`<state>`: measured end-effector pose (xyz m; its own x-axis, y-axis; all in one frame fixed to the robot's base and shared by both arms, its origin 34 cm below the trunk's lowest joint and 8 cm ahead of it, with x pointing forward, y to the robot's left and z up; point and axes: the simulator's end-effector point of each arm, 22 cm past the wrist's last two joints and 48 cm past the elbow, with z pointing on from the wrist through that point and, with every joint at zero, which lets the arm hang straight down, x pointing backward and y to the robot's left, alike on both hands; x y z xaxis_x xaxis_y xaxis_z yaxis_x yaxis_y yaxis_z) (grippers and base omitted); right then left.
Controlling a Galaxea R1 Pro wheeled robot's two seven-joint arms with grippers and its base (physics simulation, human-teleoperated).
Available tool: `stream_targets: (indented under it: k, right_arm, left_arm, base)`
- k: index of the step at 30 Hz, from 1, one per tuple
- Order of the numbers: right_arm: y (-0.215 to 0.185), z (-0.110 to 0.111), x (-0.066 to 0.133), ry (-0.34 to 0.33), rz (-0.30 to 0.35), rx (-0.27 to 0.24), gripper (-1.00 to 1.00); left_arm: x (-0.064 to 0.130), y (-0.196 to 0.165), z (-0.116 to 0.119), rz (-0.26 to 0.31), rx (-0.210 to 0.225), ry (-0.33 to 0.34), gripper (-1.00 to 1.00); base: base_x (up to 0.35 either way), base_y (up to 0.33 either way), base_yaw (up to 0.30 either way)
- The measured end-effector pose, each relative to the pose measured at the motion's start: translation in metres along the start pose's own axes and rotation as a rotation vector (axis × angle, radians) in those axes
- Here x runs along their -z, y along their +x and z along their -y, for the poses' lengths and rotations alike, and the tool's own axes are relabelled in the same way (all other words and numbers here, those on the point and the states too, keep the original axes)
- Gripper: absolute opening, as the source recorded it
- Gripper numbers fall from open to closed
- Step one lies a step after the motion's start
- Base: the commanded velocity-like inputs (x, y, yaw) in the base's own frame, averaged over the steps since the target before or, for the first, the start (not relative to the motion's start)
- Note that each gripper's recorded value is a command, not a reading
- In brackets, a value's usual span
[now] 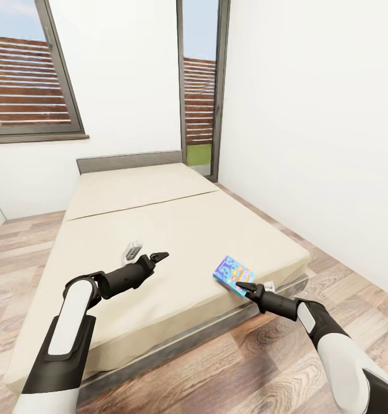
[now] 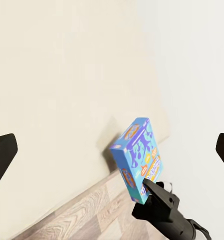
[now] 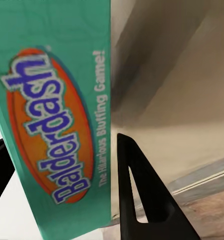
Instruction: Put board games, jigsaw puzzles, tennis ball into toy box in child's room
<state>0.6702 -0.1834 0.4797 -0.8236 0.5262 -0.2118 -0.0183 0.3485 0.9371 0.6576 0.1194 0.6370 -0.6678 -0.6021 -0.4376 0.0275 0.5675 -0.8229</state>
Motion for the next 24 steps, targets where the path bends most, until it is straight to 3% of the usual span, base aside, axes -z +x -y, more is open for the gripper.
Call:
stream_targets:
  k: [16, 24]
  right_arm:
    - [-0.002, -0.009, 0.003, -0.042, 0.006, 0.008, -1.0]
    - [-0.016, -0.037, 0.013, -0.13, 0.029, 0.067, -1.0]
  left_arm:
    - [0.0, 0.0, 0.0, -0.001, -0.001, -0.001, 1.0]
    - [0.0, 0.0, 0.0, -0.001, 0.001, 0.0, 1.0]
  base:
    - [0.0, 0.0, 0.0]
    - [0.0, 0.0, 0.0]
